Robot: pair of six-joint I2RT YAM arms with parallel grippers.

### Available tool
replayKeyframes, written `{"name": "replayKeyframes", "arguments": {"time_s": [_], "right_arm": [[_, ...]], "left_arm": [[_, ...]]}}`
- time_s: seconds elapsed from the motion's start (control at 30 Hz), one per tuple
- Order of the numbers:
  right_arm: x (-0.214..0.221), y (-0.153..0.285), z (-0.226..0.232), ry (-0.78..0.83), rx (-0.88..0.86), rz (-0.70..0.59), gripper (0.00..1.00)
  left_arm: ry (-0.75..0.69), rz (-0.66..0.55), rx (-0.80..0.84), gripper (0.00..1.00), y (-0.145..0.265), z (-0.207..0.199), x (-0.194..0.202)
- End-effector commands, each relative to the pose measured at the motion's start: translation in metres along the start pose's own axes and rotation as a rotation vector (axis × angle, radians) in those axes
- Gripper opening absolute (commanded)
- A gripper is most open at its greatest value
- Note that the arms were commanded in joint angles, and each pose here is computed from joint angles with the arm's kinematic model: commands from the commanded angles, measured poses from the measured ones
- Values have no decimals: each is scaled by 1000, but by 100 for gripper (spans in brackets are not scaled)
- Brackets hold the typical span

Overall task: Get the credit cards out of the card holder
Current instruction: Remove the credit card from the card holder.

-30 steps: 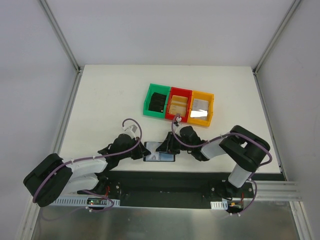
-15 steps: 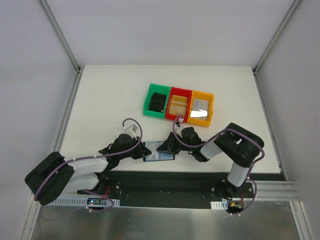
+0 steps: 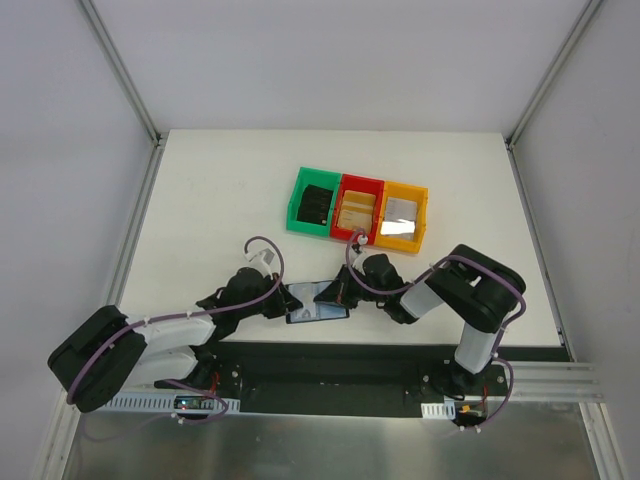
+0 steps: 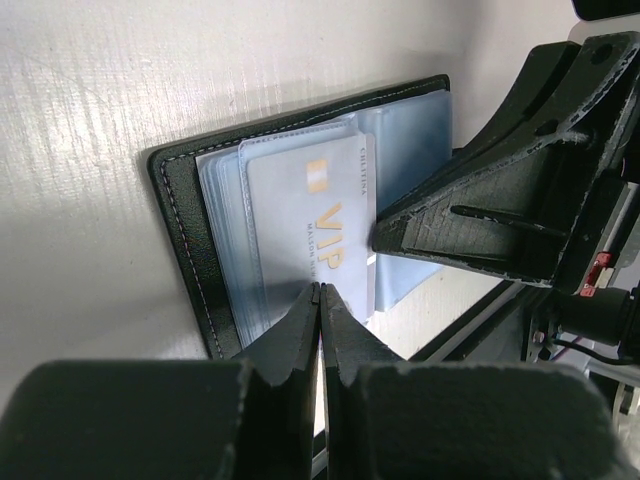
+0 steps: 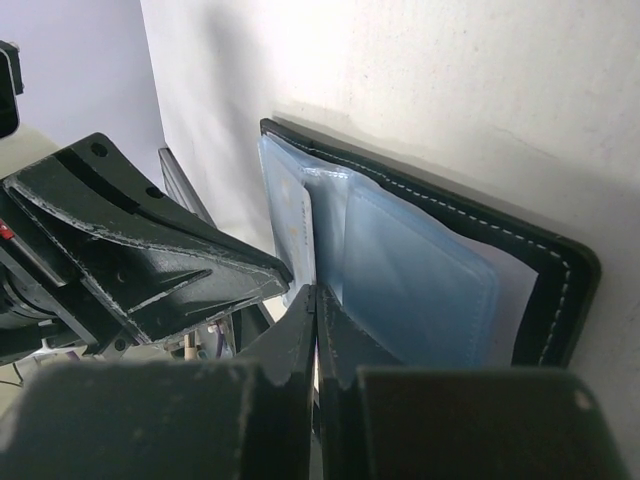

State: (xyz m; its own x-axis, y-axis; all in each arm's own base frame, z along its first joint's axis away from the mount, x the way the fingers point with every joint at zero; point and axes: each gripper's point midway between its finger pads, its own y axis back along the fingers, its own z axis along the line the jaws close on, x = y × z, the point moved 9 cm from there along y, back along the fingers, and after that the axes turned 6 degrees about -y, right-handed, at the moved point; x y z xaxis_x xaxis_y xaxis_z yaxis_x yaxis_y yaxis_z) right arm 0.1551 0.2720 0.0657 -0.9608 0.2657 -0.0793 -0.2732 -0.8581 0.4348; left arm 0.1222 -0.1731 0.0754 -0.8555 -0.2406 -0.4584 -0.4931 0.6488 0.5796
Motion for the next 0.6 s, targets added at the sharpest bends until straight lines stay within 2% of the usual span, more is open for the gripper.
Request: {"name": "replayKeyframes", "arguments": {"time_s": [0.0, 0.33, 0.57], "right_arm": [[-1, 3, 15, 25, -100, 10, 1], [-2, 6, 13, 29, -100, 8, 1], [-3, 9, 13, 32, -96, 1, 1]], "left_arm": [[-30, 34, -55, 0, 6, 9, 8], [-78, -45, -79, 0, 22, 4, -3], [-79, -26, -114, 0, 19, 9, -1]]}}
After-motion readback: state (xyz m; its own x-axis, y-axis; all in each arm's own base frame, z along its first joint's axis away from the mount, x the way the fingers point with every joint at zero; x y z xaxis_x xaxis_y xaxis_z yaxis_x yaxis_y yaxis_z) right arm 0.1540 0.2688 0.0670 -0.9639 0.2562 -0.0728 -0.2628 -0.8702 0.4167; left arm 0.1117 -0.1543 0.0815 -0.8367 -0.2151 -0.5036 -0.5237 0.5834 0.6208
